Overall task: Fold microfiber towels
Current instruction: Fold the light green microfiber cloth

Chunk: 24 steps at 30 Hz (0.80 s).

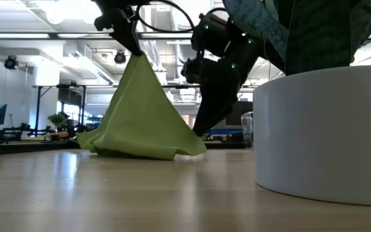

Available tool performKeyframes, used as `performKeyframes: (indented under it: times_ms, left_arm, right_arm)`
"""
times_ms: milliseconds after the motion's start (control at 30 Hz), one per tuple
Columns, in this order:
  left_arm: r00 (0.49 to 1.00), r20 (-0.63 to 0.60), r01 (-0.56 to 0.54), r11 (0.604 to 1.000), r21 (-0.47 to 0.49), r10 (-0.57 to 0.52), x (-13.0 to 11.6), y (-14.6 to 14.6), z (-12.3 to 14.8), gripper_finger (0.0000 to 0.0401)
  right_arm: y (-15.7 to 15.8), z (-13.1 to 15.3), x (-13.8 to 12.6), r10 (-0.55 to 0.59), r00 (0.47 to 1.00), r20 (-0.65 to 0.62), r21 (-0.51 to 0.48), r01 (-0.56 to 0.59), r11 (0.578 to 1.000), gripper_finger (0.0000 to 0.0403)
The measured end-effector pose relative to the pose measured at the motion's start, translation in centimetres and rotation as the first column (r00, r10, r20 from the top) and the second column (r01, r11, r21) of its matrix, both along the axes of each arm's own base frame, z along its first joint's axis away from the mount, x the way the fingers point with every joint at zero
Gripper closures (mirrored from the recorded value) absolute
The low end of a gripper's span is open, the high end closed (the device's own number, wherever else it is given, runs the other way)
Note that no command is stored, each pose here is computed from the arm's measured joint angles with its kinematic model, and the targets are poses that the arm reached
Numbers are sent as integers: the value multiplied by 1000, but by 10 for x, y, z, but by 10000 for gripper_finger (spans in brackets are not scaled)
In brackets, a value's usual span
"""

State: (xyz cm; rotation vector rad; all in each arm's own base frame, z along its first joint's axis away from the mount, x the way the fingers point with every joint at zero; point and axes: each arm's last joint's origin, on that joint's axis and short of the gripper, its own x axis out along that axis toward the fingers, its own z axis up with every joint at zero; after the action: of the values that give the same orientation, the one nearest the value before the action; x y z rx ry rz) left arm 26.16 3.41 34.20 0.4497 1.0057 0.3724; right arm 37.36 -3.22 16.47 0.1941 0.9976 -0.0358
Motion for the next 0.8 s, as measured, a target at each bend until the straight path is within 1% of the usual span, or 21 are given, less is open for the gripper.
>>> performKeyframes:
  times_ms: [100,267,333,433,467,533,567,700,800]
  left_arm:
    - [1000,18,0,1000,-10,0,-1,-4,2,401]
    - [999,21,28,1000,-14,-27,-1,-11,2,401]
    - [999,19,36,999,-14,-36,-1,-14,2,401]
    - [999,18,43,999,-15,-43,-1,-16,2,401]
    - [999,19,44,999,-16,-44,-1,-16,2,401]
    - [999,18,45,999,-15,-45,-1,-16,2,401]
    - [999,19,45,999,-15,-45,-1,-16,2,401]
    - [999,23,48,999,-14,-48,-1,-17,4,401]
    - [998,22,51,999,-15,-51,-1,-18,3,401]
  right_arm:
    - [-10,1,-1,13,1000,3,-90,-12,996,193]
    - [-28,1,-3,101,995,-2,-165,-100,981,193]
    - [-31,-1,-4,152,988,3,-142,-150,979,193]
    - [-31,-1,-5,234,971,46,-52,-232,971,196]
    - [-31,-1,-5,249,967,51,-38,-247,968,197]
    - [-31,-2,-5,255,965,60,-50,-253,966,200]
    - [-31,-4,-3,248,967,67,-71,-243,967,201]
    - [-39,-13,2,183,981,64,-146,-172,974,207]
    - [-45,-17,2,164,985,51,-148,-155,977,211]
